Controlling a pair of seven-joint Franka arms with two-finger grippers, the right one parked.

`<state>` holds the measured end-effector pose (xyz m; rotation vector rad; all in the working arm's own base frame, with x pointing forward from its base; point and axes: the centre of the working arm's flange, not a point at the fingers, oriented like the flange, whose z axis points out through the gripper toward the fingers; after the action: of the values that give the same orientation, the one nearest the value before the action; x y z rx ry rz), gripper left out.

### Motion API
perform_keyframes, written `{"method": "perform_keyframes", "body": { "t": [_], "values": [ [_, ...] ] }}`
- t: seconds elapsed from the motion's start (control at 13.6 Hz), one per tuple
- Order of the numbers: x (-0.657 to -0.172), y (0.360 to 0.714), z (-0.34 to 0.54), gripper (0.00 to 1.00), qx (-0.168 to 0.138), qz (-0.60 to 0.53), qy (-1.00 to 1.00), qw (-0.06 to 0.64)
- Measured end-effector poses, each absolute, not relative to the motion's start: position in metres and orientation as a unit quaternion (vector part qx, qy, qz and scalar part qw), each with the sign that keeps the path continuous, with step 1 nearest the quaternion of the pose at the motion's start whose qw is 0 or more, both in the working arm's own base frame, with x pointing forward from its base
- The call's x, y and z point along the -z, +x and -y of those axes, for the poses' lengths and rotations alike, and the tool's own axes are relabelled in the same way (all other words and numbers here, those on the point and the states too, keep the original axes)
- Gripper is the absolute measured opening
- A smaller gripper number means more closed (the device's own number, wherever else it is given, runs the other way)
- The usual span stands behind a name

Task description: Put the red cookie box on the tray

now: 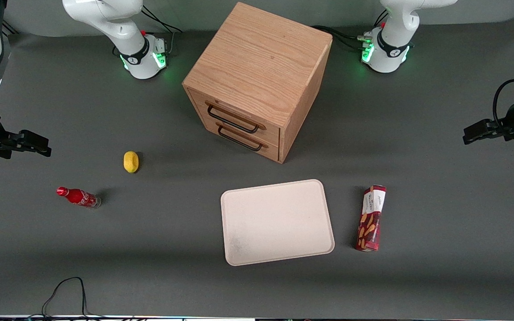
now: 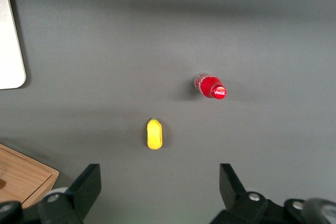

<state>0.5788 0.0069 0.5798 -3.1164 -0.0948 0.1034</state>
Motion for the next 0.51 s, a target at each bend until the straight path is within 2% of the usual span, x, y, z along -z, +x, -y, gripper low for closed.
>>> {"method": "perform_keyframes", "body": {
  "t": [0.51],
  "values": [
    [-0.593, 0.596, -0.007, 1.0, -0.014, 0.023, -1.0, 0.011]
  ]
}}
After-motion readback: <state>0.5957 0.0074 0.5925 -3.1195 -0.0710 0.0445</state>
